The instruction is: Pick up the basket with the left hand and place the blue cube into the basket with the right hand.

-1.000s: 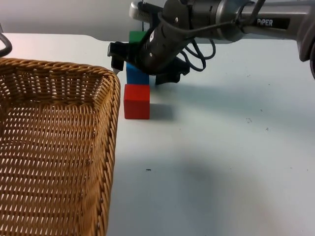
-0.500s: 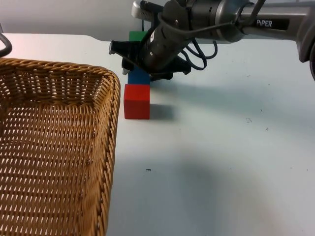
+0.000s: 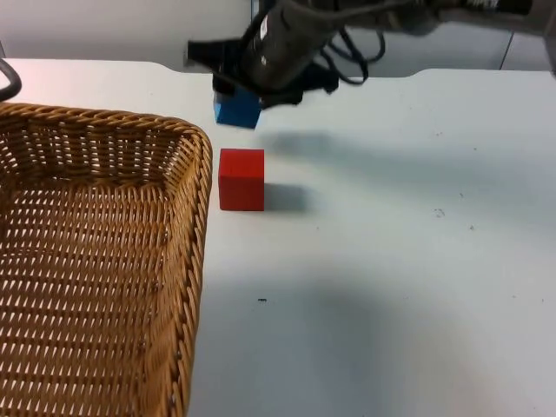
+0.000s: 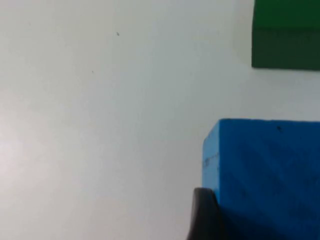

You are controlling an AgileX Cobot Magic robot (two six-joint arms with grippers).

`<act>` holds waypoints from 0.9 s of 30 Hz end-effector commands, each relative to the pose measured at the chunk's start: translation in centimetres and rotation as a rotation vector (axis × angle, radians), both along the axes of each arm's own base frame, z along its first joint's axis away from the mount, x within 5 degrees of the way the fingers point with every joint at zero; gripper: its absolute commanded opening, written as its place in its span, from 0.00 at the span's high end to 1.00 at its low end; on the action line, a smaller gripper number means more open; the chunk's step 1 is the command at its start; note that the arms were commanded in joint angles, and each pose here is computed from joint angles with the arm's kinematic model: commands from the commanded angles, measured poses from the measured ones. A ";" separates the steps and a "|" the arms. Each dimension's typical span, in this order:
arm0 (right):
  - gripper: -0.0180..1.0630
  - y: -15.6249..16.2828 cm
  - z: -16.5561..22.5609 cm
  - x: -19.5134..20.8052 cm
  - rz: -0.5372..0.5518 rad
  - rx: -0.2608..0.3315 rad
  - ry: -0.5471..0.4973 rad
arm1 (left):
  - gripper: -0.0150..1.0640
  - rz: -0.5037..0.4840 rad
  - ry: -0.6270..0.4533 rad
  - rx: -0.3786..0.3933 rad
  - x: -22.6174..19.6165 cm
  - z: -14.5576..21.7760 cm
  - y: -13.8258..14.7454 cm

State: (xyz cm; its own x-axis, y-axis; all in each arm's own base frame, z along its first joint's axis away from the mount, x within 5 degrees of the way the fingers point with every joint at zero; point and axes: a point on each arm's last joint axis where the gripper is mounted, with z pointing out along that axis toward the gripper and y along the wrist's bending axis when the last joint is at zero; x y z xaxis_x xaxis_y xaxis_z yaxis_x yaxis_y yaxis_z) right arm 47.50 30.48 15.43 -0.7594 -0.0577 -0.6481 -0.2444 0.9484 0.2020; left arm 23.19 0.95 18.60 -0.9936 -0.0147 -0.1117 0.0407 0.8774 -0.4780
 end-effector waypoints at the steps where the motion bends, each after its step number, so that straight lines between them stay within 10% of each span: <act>1: 0.99 0.0 3.2 -0.4 0.030 -0.021 -0.068 | 0.99 0.017 -0.001 -0.022 0.0 0.2 -0.1; 12: 0.99 -1.5 14.5 -4.5 0.329 -0.119 -0.144 | 0.99 0.058 0.071 -0.022 1.2 -2.9 0.3; 18: 0.99 -0.3 15.2 -6.6 0.500 -0.055 -0.063 | 0.99 0.055 0.099 -0.029 2.0 -3.8 0.5; 27: 0.99 3.9 12.5 -11.2 0.672 -0.128 0.041 | 0.99 0.061 0.075 -0.031 3.8 -3.7 0.9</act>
State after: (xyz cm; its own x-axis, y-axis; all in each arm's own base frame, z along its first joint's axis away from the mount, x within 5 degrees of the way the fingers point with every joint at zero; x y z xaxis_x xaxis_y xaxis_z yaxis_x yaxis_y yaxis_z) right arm 37.74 33.46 28.15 -0.5753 -0.5685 -0.5881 -0.7550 0.6456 0.1145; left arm 26.59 1.85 14.70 -0.9971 -0.0677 -0.0347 -0.0426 0.8744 -0.4834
